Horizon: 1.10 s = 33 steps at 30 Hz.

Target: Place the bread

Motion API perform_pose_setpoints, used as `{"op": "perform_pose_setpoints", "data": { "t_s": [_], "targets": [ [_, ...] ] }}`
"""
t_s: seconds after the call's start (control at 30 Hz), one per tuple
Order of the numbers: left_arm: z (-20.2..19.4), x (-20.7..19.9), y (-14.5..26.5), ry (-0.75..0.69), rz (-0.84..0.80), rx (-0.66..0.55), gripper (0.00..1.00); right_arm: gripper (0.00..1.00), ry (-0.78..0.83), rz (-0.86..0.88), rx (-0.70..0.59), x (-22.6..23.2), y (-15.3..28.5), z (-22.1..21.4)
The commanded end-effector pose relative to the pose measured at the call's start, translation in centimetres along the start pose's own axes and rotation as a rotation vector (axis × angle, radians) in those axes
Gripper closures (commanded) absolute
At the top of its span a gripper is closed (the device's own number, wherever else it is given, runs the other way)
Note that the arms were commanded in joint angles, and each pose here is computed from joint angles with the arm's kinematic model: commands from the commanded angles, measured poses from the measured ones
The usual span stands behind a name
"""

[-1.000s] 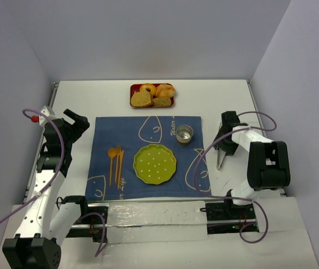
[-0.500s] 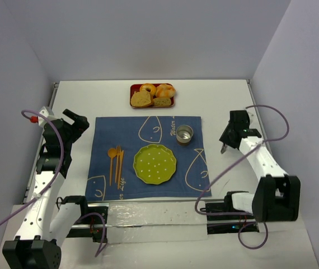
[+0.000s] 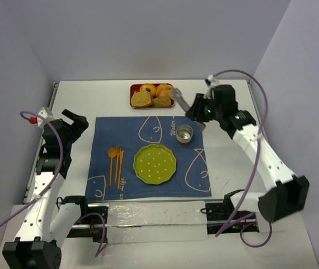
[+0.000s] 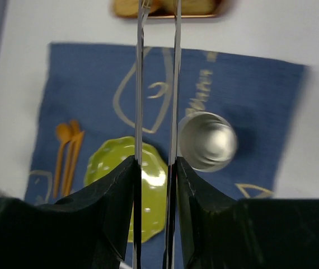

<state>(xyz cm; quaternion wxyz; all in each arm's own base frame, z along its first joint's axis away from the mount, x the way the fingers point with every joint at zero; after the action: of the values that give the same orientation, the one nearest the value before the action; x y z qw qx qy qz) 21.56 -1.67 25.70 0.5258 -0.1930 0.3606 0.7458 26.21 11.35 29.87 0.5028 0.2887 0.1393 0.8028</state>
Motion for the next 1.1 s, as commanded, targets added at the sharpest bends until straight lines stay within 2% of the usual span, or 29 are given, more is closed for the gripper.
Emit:
{"op": "perform_pose_setpoints", "data": {
  "t_s": [0.0,0.07,0.1,0.13,0.27,0.37,0.6,1.07],
  "targets": [
    [0.4,-0.2,0.4,0.009,-0.002,-0.017,0.01,0.58,0.074,0.181,0.049,2.5,-3.5,1.5],
    [0.4,-0.3,0.5,0.01,-0.014,-0.011,0.01,0.57,0.086,0.201,0.08,3.2,-6.2,2.1],
    [0.4,-0.4,0.5,0.009,-0.018,-0.011,0.01,0.57,0.084,0.212,0.063,3.6,-5.9,2.8],
    [0.3,-0.3,0.5,0.009,-0.017,-0.01,0.01,0.57,0.059,0.219,0.122,3.3,-8.6,2.5],
    [0.3,-0.2,0.5,0.013,-0.011,-0.015,0.01,0.56,0.052,0.235,0.161,3.5,-11.8,3.7],
    [0.3,-0.3,0.4,0.012,-0.011,-0.012,0.01,0.52,0.045,0.198,0.188,3.1,-14.0,4.0],
    [0.3,-0.2,0.3,0.011,0.002,-0.014,0.01,0.45,0.052,0.166,0.215,2.5,-14.7,3.3],
    [0.2,-0.3,0.3,0.012,-0.009,-0.005,0.01,0.43,0.026,0.142,0.286,1.2,-15.1,1.0]
  ]
}}
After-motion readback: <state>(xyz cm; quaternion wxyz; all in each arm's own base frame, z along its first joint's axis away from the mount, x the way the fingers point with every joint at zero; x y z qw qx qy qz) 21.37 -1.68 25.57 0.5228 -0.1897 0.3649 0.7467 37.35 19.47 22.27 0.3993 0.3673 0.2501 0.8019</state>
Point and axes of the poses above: each gripper's point midway between its finger pads, its own y axis back along the fingers, its own x axis along the line the jaws close on, z = x × y, the point moved 10 cm from there along y, back along the fingers, and after that the axes turned 8 degrees about y, right-handed, at the moved point
